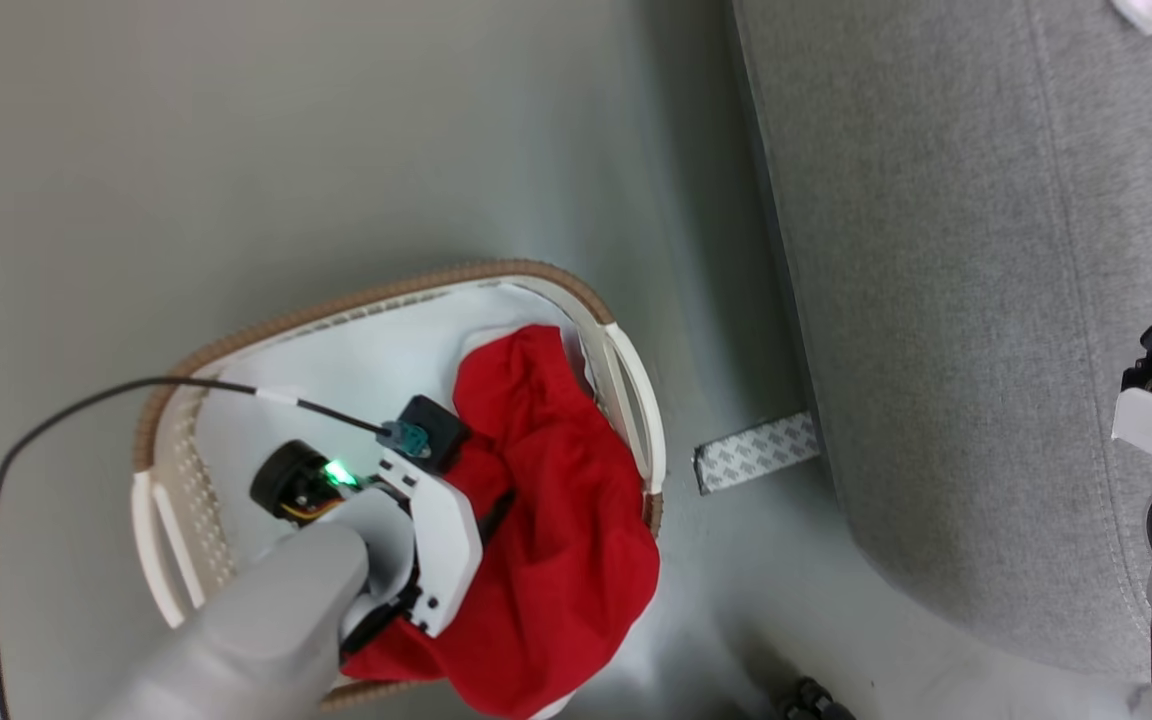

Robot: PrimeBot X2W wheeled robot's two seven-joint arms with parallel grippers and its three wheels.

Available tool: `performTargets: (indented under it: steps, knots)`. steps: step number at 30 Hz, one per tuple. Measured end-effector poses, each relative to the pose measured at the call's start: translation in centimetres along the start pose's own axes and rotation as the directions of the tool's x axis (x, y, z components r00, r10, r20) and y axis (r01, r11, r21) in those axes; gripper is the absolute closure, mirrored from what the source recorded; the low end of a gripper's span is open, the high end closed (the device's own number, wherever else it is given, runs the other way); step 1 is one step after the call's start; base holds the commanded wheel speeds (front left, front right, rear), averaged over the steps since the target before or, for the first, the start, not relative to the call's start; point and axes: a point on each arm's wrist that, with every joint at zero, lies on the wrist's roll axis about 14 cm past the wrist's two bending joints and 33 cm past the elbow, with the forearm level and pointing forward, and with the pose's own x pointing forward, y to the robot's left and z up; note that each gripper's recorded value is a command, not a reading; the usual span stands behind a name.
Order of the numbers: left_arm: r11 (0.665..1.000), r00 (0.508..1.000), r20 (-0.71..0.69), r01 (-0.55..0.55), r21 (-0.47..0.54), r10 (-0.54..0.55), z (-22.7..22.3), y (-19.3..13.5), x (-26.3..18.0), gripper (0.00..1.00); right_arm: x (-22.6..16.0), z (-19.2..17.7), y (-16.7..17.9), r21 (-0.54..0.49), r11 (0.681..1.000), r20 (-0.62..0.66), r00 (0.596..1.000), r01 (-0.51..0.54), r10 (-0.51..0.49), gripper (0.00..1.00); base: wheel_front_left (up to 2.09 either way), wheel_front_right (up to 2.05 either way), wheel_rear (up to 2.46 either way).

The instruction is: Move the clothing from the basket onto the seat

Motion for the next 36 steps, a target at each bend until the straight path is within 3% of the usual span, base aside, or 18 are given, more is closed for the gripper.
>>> performTargets:
  steps: [9, 18, 19, 21, 36]
  knots:
    - [0.997, 0.984, -0.167, 0.072, 0.03, -0.066, -3.3, -0.4, 1.9, 0.0, -0.7, -2.5, -0.9, -0.006, 1.0, -0.065, 0.998, 0.026, -0.026, 0.0, 0.0, 0.0, 0.0]
    - [0.991, 0.969, -0.219, 0.123, 0.048, -0.11, -3.5, -0.9, 2.8, 0.0, -0.9, -3.8, -1.0, -0.014, 1.0, -0.1, 0.995, 0.026, -0.027, 0.0, 0.0, 0.0, 0.0]
    - [0.991, 0.968, -0.224, 0.125, 0.045, -0.111, -3.6, -0.9, 2.8, 0.22, -0.9, -4.0, -1.0, -0.014, 1.0, -0.104, 0.994, 0.026, -0.027, 0.0, 0.0, 0.0, 0.0]
    - [0.991, 0.969, -0.219, 0.129, 0.045, -0.116, -3.4, -0.9, 2.8, 1.0, -1.0, -4.3, -1.0, -0.014, 1.0, -0.111, 0.993, 0.026, -0.028, 0.0, 0.0, 0.0, 0.0]
    - [0.99, 0.989, -0.097, 0.121, 0.076, -0.113, 0.3, -2.3, 0.9, 1.0, -0.9, -1.8, -1.3, -0.01, 0.999, -0.065, 0.997, 0.036, -0.037, 0.0, 0.0, 0.0, 0.0]
